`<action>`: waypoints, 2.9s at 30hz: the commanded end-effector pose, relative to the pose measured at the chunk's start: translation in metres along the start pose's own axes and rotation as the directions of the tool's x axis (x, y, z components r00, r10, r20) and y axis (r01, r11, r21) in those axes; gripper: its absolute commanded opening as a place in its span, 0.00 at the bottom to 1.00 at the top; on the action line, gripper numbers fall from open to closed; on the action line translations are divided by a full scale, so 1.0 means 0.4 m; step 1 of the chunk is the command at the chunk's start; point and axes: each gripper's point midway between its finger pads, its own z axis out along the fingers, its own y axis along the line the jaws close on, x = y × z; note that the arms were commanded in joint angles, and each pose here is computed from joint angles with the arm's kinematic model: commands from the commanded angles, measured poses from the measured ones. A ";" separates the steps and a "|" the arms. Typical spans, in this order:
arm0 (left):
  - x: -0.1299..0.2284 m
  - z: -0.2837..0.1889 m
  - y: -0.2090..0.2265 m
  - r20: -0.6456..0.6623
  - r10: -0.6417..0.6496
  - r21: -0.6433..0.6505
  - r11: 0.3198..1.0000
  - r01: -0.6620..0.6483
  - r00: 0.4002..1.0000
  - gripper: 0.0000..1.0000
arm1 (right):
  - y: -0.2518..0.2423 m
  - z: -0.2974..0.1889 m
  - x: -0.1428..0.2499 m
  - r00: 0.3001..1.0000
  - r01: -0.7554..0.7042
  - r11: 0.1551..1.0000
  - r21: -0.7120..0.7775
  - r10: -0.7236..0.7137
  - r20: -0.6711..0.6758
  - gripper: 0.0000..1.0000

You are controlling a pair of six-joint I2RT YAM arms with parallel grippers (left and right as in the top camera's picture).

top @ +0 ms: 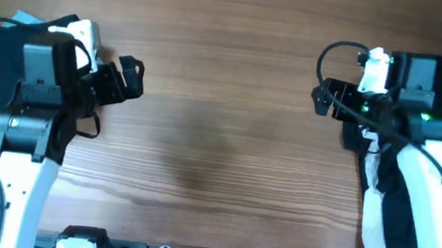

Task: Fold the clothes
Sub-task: 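Reach both grippers toward the black T-shirt on the right, then grasp the black T-shirt with both grippers and drag it leftward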

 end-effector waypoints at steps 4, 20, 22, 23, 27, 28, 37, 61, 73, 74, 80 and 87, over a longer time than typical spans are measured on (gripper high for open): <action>-0.010 -0.003 -0.020 -0.005 -0.011 0.045 0.999 0.011 1.000 1.00 | -0.429 0.036 -0.030 0.867 -0.496 0.751 0.437 0.459 0.196 1.00; -0.009 -0.002 -0.020 -0.008 -0.011 0.045 0.999 0.011 1.000 0.81 | -0.521 0.188 0.049 0.813 -0.543 0.714 0.442 0.579 0.063 0.04; -0.009 -0.002 -0.020 -0.007 -0.011 0.044 0.999 0.011 1.000 0.82 | -0.500 0.128 0.000 0.828 -0.546 0.731 0.408 0.545 0.131 0.04; -0.009 -0.002 -0.020 -0.007 -0.011 0.045 0.999 0.011 1.000 0.82 | -0.481 0.075 -0.040 0.837 -0.544 0.748 0.380 0.512 0.190 0.04; -0.009 -0.002 -0.020 -0.008 -0.011 0.045 0.999 0.011 1.000 0.84 | -0.318 -0.159 -0.179 0.866 -0.400 0.899 0.176 0.308 0.393 0.04; -0.009 -0.002 -0.020 -0.008 -0.011 0.045 0.999 0.012 1.000 0.85 | -0.267 -0.203 -0.194 0.869 -0.338 0.933 0.122 0.259 0.421 0.04; -0.046 -0.048 -0.041 0.085 0.006 0.076 0.997 -0.013 0.996 0.95 | 0.503 -0.301 0.027 0.910 0.382 0.791 -0.478 -0.232 0.344 0.04; 0.444 0.525 -0.325 -0.355 0.543 0.389 0.826 -0.408 0.761 0.78 | 0.213 -0.315 -0.018 0.903 -0.092 0.996 -0.002 0.084 0.421 0.80; 0.419 0.570 -0.224 -0.395 0.445 0.124 0.893 -0.433 0.803 0.04 | 0.182 -0.322 -0.030 0.886 -0.119 0.991 0.061 0.079 0.456 0.86; 0.340 0.556 -0.149 -0.372 0.356 -0.043 0.916 -0.399 0.857 0.04 | 0.182 -0.320 -0.030 0.887 -0.120 0.991 0.062 0.079 0.455 0.86; 0.022 0.390 0.161 -0.150 0.023 -0.346 0.935 -0.074 0.988 0.04 | 0.174 -0.268 -0.027 0.911 -0.122 0.987 0.106 0.069 0.407 0.86; -0.048 0.263 0.204 -0.059 -0.036 -0.351 0.936 0.013 0.998 0.51 | 0.163 -0.150 -0.010 0.956 -0.116 0.976 0.183 0.059 0.289 0.86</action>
